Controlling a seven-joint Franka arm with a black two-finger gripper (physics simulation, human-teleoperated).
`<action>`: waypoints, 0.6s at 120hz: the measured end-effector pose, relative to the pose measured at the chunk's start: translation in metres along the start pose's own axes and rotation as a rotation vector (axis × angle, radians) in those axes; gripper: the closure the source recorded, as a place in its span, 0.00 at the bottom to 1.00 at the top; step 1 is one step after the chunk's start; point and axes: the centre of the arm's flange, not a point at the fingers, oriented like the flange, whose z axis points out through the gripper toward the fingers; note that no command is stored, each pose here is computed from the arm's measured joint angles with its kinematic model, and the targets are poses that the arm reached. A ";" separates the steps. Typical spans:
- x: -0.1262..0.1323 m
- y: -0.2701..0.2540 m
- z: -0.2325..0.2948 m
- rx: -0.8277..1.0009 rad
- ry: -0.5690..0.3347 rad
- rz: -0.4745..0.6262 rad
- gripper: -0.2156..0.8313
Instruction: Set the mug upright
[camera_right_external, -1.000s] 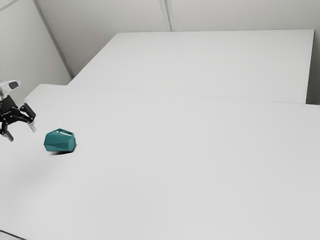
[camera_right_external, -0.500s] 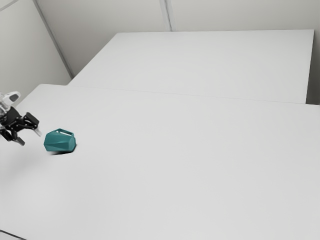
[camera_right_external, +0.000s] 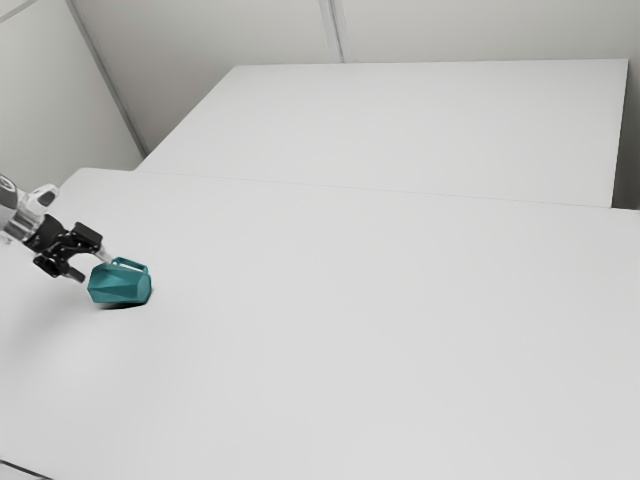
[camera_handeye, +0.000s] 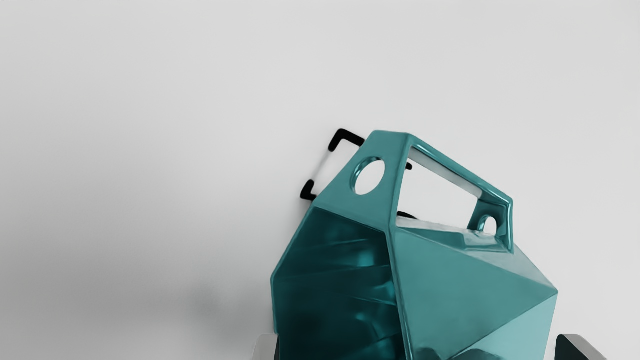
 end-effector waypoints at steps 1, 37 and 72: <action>0.000 0.000 0.001 -0.003 0.001 0.000 0.21; 0.003 0.005 0.023 -0.093 0.025 0.021 0.21; 0.004 0.008 0.041 -0.125 0.018 0.044 0.33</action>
